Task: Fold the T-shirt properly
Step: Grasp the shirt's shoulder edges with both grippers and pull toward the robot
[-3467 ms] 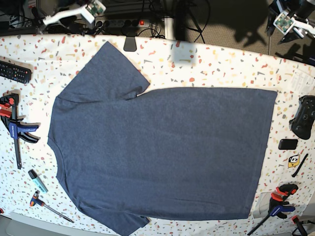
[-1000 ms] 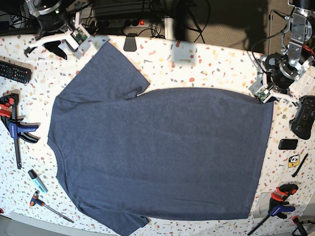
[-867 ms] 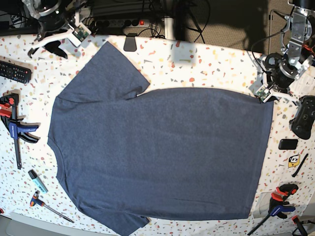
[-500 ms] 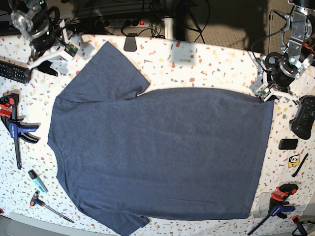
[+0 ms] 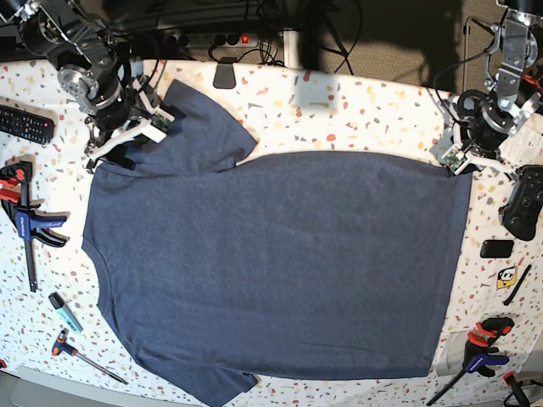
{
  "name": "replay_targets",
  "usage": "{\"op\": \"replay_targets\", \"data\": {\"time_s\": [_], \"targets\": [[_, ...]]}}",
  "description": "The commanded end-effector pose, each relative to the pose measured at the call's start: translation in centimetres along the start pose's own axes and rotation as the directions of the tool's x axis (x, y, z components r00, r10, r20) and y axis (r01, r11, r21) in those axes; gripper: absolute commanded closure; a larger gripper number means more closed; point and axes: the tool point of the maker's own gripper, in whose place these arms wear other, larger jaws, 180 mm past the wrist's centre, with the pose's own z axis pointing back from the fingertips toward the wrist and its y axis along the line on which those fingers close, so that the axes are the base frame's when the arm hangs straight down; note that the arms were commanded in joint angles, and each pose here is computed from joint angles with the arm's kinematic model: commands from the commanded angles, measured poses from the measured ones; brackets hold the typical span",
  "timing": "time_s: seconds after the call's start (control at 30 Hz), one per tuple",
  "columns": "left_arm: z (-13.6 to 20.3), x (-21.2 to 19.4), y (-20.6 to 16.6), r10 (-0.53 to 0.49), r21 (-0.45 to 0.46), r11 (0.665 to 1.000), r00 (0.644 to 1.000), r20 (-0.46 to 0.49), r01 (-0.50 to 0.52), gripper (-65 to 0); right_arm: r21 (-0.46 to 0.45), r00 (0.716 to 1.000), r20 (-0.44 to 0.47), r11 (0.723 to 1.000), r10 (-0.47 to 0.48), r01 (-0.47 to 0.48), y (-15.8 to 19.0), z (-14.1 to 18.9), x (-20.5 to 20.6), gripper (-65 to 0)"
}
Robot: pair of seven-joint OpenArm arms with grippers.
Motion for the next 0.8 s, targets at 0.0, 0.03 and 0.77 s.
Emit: {"op": "replay_targets", "data": {"time_s": [0.0,0.03,0.77], "targets": [[0.2,-0.6,0.4,-0.017,-0.001,1.000,1.000,-0.026,0.017,0.0,-0.002,1.000,-0.008,1.000,0.019,-0.019,-0.6,0.0,-0.2,-35.5],[0.2,-0.6,0.4,-0.017,-0.001,1.000,1.000,-0.026,0.017,0.0,0.011,1.000,-0.004,0.999,0.030,-0.030,-0.4,-0.1,0.0,-35.4],[1.3,2.4,-0.2,0.131,-0.026,0.991,0.986,0.102,-0.129,0.0,-0.052,0.998,-0.060,0.998,0.013,-0.016,-3.6,2.1,-1.0,0.0]]}}
